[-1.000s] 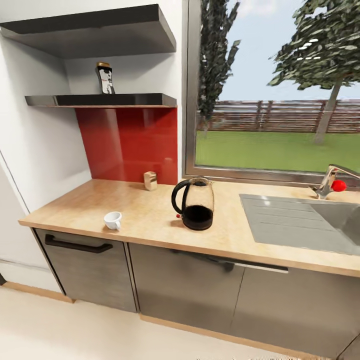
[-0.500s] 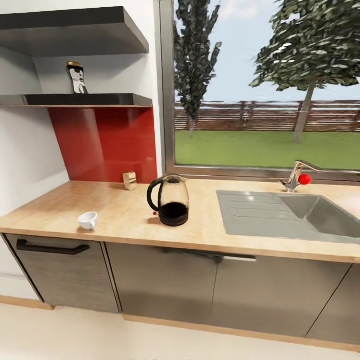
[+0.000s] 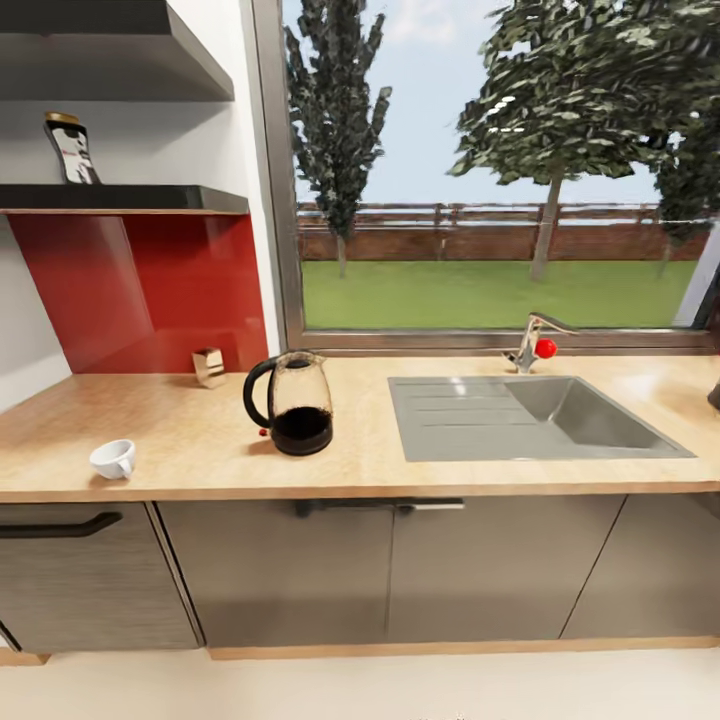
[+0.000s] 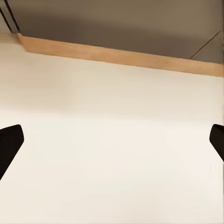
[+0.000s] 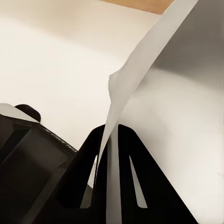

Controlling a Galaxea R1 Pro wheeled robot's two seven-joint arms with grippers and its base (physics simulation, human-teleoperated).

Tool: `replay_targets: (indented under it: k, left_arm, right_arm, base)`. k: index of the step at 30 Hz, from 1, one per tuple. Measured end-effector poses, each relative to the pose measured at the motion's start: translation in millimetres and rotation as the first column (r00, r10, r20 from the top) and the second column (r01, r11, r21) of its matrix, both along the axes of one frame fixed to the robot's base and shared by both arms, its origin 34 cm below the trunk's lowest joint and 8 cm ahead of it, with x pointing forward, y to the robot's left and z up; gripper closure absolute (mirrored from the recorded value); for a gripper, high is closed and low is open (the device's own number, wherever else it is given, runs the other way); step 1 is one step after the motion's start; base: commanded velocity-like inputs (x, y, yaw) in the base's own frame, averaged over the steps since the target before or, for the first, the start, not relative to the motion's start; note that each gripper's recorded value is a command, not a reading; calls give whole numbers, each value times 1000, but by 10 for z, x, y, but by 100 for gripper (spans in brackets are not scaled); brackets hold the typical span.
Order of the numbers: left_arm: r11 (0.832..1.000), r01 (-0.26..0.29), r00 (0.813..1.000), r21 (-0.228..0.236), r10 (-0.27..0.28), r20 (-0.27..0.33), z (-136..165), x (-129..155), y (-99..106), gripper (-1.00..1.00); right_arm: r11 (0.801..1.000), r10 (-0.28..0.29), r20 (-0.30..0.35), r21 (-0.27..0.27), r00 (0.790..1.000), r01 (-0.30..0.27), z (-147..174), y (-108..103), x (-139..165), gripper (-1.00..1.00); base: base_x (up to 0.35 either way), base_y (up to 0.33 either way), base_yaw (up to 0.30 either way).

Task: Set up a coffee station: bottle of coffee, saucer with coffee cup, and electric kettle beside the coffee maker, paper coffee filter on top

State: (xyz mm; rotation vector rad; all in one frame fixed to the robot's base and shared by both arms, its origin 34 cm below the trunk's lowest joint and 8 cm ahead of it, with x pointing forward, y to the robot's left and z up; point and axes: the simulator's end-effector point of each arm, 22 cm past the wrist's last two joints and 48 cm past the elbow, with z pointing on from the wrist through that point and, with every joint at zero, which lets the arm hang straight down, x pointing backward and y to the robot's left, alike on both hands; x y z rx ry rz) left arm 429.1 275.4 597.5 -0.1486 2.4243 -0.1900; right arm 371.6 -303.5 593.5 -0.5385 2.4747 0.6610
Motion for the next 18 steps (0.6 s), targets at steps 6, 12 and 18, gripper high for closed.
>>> replay_targets:
  k: [6, 12, 18]
  left_arm:
    - [1000, 0, 1000, -1, 0, -2, -7, -8, -10, -100]
    - [1000, 2, 1000, -2, -2, -8, -26, -31, -18, -100]
    - [1000, 2, 1000, -3, -2, -9, -28, -33, -17, -100]
  right_arm:
    - [1000, 0, 0, 0, 1000, 0, -1, -1, -1, 100]
    - [1000, 0, 0, 0, 1000, 0, -1, -1, -1, 100]
    - [1000, 0, 0, 0, 1000, 0, -1, -1, -1, 100]
  base:
    - [0, 0, -286]
    - [0, 0, -286]
    - [0, 0, -286]
